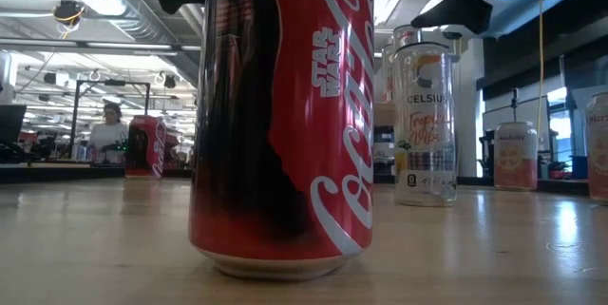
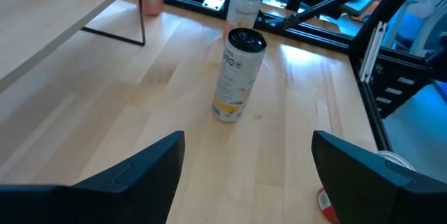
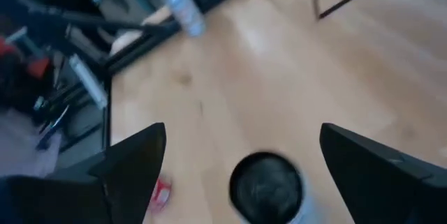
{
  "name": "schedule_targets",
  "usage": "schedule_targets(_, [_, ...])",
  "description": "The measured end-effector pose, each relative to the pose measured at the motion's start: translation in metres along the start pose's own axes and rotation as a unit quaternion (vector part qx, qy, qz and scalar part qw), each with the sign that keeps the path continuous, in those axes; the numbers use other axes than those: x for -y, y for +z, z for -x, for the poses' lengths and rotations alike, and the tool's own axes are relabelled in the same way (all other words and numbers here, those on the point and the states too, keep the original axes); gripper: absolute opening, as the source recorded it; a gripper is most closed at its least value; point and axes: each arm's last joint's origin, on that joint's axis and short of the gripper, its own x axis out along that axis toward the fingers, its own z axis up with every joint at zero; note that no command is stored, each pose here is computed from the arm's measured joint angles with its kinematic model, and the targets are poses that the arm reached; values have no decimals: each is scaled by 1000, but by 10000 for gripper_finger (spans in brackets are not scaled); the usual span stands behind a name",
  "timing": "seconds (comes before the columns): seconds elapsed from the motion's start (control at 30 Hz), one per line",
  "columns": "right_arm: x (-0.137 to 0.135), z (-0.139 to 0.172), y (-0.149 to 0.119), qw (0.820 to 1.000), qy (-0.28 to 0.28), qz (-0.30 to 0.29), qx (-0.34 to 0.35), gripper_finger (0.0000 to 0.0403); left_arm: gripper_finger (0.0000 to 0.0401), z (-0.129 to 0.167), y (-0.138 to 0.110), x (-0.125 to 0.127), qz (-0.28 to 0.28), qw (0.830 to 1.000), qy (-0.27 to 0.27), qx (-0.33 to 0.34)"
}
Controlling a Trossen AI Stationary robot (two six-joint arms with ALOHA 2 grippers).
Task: Place canned beverage on shelf
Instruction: Put the bottom white-yellow soda can on the shelf
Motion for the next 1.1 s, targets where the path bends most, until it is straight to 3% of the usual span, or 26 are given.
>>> schedule_targets(0.4, [7,-30,-20,993,-47,70,-82,365,302,0,2,0,18,1000,-1,8])
schedule_targets(0.63, [-2,-4,1,997,-15,65,-37,365,302,-8,11,5,40,997,-18,57])
schedule_targets(0.9, [5,45,8,998,-4,65,-23,365,302,-66,9,8,20,995,-32,88])
schedule_targets(1.1, [10,74,12,998,28,63,7,365,302,-120,15,6,-2,998,4,66])
